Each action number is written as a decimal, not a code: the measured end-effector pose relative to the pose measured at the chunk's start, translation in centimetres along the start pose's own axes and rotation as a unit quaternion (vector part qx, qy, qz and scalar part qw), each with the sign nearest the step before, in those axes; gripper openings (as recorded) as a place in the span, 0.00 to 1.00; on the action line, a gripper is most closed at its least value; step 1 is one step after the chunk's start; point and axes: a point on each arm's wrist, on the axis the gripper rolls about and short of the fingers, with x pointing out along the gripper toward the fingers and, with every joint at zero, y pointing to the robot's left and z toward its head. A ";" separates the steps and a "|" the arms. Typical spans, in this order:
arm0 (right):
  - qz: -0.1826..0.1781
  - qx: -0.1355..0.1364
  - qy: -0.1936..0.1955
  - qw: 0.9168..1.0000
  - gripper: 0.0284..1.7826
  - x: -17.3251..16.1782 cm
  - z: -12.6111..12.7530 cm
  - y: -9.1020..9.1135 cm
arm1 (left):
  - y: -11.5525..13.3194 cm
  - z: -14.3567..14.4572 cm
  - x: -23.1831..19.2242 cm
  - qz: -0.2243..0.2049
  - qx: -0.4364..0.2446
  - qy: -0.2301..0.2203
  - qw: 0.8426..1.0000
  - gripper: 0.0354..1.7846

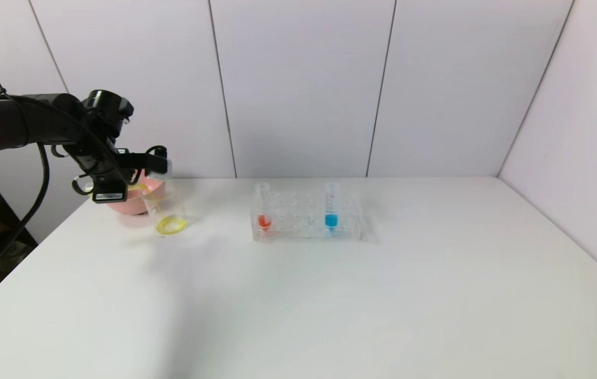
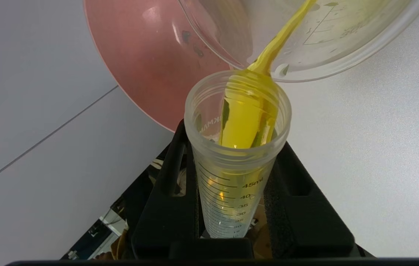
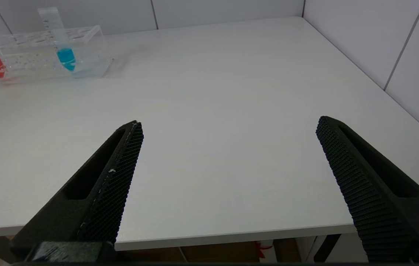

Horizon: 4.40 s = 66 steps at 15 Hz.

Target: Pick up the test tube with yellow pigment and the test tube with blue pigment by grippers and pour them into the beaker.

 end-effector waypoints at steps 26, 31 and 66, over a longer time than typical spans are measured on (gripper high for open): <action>0.000 0.000 0.000 1.000 0.96 0.0 0.0 0.0 | -0.2 0.7 -0.2 0.003 0.009 0.030 0.999 0.27; 0.000 0.000 0.000 1.000 0.96 0.0 0.0 0.0 | -0.2 0.6 -0.3 0.004 0.010 0.037 0.999 0.27; 0.000 0.000 0.000 1.000 0.96 0.0 0.0 0.0 | 0.7 -0.3 -2.3 0.009 -0.155 -0.076 0.985 0.27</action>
